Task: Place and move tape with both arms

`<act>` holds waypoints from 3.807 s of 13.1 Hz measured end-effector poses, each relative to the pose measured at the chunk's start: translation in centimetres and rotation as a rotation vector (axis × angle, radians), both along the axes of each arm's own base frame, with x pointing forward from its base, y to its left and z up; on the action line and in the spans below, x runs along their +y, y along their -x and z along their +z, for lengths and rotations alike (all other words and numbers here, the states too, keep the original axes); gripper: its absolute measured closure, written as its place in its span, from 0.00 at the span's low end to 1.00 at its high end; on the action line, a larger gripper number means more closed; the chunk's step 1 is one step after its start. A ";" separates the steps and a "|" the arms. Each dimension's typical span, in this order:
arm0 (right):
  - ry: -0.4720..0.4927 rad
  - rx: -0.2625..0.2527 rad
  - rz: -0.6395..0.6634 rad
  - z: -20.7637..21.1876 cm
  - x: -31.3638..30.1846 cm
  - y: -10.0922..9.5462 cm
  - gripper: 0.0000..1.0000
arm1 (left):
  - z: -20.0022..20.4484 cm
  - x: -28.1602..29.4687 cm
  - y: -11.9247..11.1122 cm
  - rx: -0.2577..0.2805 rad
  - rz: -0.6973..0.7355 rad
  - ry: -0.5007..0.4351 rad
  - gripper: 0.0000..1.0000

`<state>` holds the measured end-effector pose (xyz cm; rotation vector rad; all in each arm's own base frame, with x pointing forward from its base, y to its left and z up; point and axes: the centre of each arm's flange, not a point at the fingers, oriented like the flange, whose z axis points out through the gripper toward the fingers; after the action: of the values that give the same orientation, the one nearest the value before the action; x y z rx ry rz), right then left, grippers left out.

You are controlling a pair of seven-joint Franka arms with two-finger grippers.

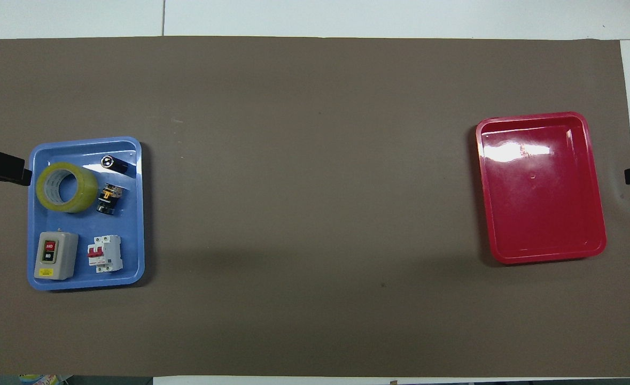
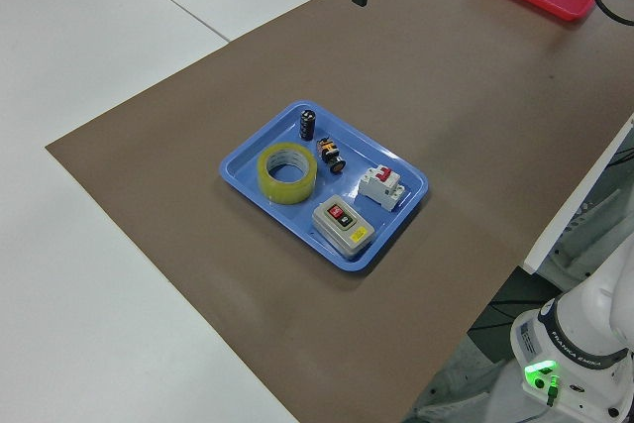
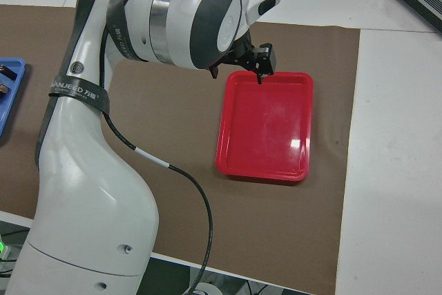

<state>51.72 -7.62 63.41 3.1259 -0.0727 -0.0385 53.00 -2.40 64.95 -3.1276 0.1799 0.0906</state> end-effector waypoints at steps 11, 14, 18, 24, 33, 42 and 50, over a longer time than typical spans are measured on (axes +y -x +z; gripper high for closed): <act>0.000 0.000 0.000 0.0 0.0 0.0 0.00 | 1.0 0.1 1.0 -0.017 0.007 0.000 0.00; 0.000 0.000 0.000 0.0 0.0 0.0 0.00 | 0.6 0.1 1.2 -0.009 0.007 0.000 0.00; 0.000 0.000 0.003 0.0 0.1 0.0 0.00 | 0.0 0.2 0.4 -0.033 0.007 0.001 0.00; 0.001 0.002 0.017 -0.1 0.9 -0.1 0.00 | -7.0 5.2 -5.5 -0.058 0.094 0.004 0.00; 0.002 0.004 0.029 -0.2 1.6 -0.2 0.00 | -25.8 15.6 -6.0 -0.088 0.264 0.000 0.00; 0.002 0.010 0.029 -0.5 1.6 -0.3 0.00 | -32.0 15.9 -2.8 -0.054 0.329 0.002 0.05; 0.002 0.011 0.029 -0.5 1.6 -0.3 0.00 | -34.0 15.5 -1.5 -0.038 0.402 0.000 0.57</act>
<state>51.97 -6.05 62.95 3.1236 -0.0271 -0.0551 54.51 13.14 30.96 -3.1116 -0.4496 0.0329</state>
